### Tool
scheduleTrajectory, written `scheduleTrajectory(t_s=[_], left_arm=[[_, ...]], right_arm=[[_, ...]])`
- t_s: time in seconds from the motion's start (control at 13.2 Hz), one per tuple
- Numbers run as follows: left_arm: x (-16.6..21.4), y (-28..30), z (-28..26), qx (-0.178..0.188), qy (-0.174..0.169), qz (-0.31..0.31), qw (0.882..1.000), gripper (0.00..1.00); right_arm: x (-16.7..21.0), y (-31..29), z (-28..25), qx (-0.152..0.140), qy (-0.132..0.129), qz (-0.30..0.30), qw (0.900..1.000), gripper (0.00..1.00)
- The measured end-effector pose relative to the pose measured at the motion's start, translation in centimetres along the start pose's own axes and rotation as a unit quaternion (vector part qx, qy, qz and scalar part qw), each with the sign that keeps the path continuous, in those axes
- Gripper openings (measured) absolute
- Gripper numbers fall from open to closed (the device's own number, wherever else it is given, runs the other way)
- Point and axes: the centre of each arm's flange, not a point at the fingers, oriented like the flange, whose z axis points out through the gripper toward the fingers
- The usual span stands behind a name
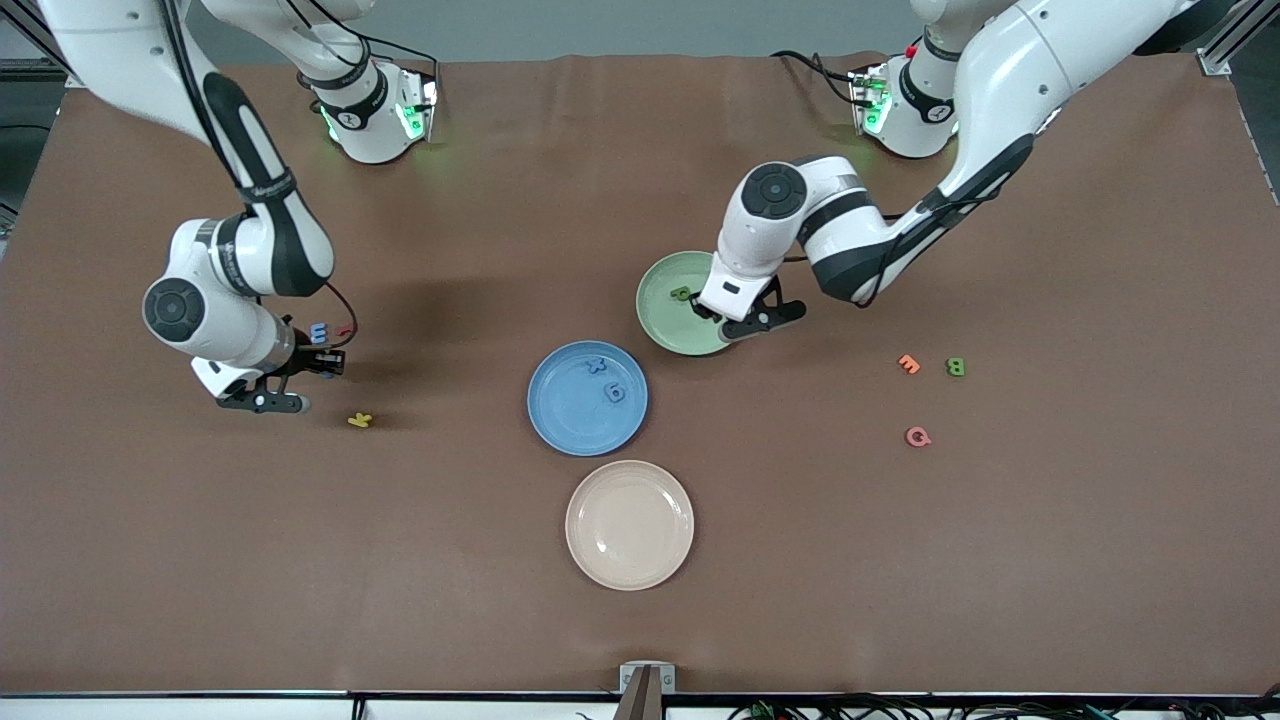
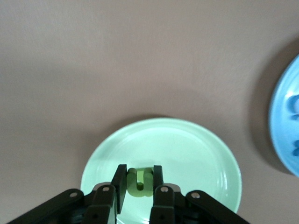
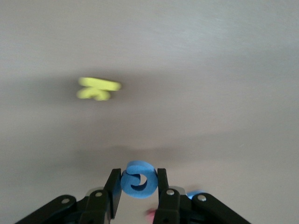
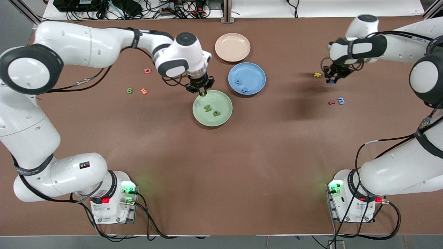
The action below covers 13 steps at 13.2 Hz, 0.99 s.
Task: Sort letters by color into matching plates
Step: 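Move green U to green plate with the left gripper while the right gripper grasps c, then release green U on green plate with the left gripper while the right gripper drops c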
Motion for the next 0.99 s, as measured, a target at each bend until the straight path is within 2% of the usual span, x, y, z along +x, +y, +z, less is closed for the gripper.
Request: scheduleTrajectory(t_s=[0.3,0.46,0.53,0.76,0.99], left_arm=[[-3.8,1.4,3.1,0.025,-0.004,-0.005,1.000,0.26],[-4.9,1.9,3.5,0.025,-0.008,-0.007,1.000,0.26],[-4.9,1.9,3.6,0.025,-0.008,-0.008,1.000,0.33],[-3.5,1.6,3.4,0.023,-0.006,-0.020,1.000,0.64],[0.8,0.2,2.1,0.014,0.006,-0.040,0.999,0.98]], right_arm=[[-0.8,-11.6,-4.7,-0.003,0.024,0.055,0.998,0.35],[-2.6,-18.9,-5.0,0.008,0.028,0.093,0.995,0.35],[-3.4,-22.5,-4.5,0.017,0.024,0.109,0.994,0.35],[-3.1,-30.2,-2.0,0.032,0.017,0.150,0.988,0.35],[-2.0,-34.6,1.2,0.047,0.015,0.170,0.984,0.35]])
